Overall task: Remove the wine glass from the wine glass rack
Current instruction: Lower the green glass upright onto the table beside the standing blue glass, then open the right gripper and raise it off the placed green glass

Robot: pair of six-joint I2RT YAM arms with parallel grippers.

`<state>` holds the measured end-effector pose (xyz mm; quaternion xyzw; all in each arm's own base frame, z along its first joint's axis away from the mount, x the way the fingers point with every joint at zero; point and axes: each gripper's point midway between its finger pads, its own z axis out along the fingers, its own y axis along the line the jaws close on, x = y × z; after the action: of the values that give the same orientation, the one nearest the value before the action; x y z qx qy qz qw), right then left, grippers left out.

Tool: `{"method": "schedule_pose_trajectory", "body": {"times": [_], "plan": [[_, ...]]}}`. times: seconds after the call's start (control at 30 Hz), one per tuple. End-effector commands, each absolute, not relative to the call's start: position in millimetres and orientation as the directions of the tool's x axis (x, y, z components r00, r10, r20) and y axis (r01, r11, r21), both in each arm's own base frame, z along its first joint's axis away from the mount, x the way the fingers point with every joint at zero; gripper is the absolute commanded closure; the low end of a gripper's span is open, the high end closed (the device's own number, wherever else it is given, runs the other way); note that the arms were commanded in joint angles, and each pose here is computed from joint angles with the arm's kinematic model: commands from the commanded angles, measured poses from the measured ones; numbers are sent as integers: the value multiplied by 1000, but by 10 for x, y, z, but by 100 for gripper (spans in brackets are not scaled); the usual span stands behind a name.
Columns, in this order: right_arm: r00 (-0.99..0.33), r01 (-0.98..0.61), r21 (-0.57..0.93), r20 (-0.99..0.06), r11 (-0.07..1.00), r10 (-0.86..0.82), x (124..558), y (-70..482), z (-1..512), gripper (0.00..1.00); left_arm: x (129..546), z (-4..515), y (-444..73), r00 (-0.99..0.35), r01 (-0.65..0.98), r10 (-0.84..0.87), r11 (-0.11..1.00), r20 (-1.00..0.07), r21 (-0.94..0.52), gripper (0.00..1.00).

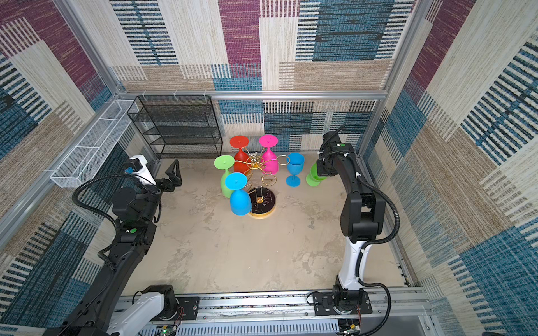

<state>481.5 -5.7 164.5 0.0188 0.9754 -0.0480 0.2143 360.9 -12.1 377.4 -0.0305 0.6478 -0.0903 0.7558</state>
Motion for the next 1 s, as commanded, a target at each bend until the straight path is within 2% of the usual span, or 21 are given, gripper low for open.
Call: {"method": "schedule_pose_trajectory", "body": {"times": [0.0, 0.27, 0.47, 0.57, 0.73, 0.97], "plan": [[-908, 55, -85, -418, 995, 14, 4826, -53, 1642, 92, 3589, 3885, -147, 186, 123, -179, 980, -966, -158, 3], [-913, 53, -90, -407, 994, 12, 4807, -41, 1620, 88, 3600, 3870, -184, 177, 142, -181, 977, -967, -157, 3], [-906, 55, -88, -423, 995, 12, 4839, -32, 1671, 79, 3603, 3867, -187, 176, 145, -183, 977, -967, -158, 3], [-895, 56, -78, -445, 995, 16, 4888, -17, 1761, 75, 3605, 3867, -189, 177, 147, -184, 976, -967, -159, 3], [-864, 54, -38, -503, 998, 28, 5034, 41, 1942, 61, 3595, 3875, -180, 180, 142, -183, 977, -966, -159, 4], [-787, 66, -7, -614, 998, 48, 5195, 65, 2340, 52, 3571, 3886, -119, 176, 108, -202, 977, -963, -185, 4]]}}
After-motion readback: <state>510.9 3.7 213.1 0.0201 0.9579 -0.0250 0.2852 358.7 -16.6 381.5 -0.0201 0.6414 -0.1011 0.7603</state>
